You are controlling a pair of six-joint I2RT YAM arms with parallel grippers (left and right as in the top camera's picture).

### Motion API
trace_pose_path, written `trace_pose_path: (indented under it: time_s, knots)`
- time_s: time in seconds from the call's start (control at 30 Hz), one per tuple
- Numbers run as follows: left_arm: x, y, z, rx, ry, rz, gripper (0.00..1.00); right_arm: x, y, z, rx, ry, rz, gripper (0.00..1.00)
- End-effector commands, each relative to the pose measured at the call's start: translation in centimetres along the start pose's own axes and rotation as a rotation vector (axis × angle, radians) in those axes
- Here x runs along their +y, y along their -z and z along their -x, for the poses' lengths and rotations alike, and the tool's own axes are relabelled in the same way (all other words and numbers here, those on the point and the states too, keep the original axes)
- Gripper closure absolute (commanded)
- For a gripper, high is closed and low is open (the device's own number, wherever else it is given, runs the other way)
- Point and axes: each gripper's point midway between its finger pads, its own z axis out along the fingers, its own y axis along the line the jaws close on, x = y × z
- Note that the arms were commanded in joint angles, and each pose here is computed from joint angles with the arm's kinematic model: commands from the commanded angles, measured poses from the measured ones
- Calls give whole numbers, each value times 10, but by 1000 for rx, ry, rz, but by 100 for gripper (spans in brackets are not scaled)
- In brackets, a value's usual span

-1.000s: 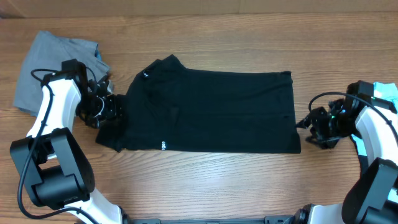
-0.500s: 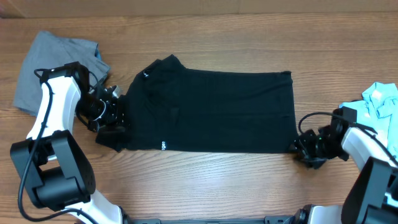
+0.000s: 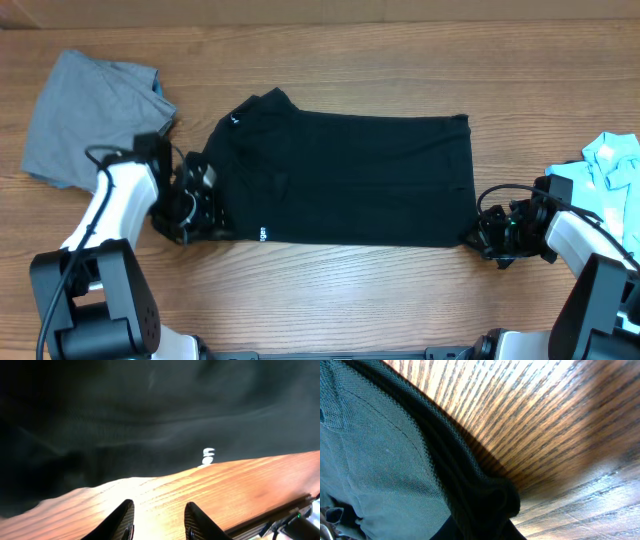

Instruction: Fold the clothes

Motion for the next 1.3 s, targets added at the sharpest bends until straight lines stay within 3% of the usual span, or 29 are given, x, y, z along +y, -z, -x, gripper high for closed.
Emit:
trace_pose_path:
  time_s: [0.0,0.13,0.47,0.57,0.67,0.7,0.87,1.13,1.27]
  knots:
    - [4,-15,-11,21,94,-15,60,-13,-5,-2,2,-17,-52,85]
    - [11,-28,-10,-2,126,-8,51,-13,-5,-2,2,-16,-52,85]
    - [30,-48,27,-212,227,10,50,-13,-5,-2,2,-8,-52,85]
    - [30,-50,24,-203,233,11,62,-13,-5,-2,3,-5,-53,85]
    - [33,-52,9,-142,260,30,91,-16,-5,-2,-4,-7,-70,85]
    - [35,-52,4,-126,269,44,96,-20,-5,0,-13,-9,-90,86]
    - [44,-47,-10,-71,326,76,96,-38,0,6,-56,-30,-194,90]
    - [78,-16,-43,33,543,115,96,-52,12,-37,118,-124,-264,96]
    - [96,-10,-50,33,595,148,96,-54,13,-41,130,-152,-275,96]
